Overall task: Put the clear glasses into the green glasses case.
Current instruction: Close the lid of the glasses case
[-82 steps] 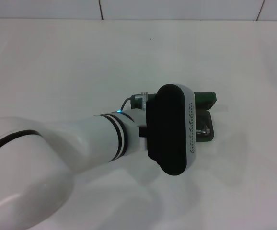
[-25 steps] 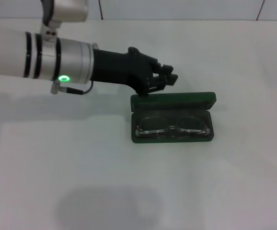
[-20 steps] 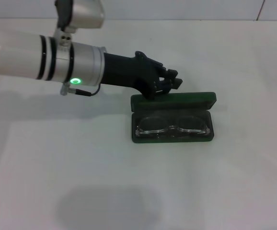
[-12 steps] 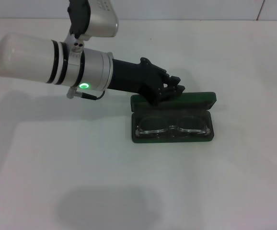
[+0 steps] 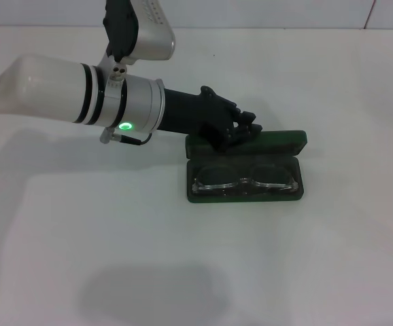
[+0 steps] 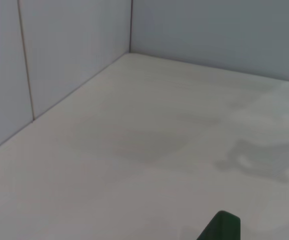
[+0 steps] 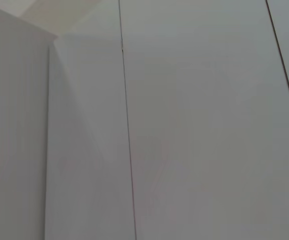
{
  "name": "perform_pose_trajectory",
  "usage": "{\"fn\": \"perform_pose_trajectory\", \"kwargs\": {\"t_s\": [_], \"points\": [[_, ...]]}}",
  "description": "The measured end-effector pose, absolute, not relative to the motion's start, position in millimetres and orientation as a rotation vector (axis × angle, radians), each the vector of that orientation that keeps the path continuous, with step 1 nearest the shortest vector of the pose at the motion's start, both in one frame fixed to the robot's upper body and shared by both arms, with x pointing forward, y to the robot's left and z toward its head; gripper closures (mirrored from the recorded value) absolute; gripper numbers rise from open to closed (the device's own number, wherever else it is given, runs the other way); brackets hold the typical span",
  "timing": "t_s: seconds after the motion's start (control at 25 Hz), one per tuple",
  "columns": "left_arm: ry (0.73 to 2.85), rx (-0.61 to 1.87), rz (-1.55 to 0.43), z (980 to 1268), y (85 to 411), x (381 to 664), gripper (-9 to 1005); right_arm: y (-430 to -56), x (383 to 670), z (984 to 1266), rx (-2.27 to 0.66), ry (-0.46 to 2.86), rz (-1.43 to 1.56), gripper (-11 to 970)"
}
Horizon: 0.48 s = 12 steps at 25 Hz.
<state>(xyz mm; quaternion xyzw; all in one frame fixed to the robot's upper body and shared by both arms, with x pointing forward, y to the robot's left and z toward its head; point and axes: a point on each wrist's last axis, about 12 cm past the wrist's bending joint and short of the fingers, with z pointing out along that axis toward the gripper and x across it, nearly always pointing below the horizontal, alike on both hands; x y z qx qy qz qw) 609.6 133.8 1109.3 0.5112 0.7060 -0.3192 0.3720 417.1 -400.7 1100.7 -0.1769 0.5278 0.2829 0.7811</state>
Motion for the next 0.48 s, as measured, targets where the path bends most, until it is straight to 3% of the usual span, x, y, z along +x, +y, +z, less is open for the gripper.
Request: {"fn": "perform_pose_trajectory", "kwargs": {"t_s": [0.48], "points": [[1.795,1.272,-0.838,1112.3,133.7,610.9,840,-401.4,417.3,1100.8,-0.378,1.14,0.606,953]]}}
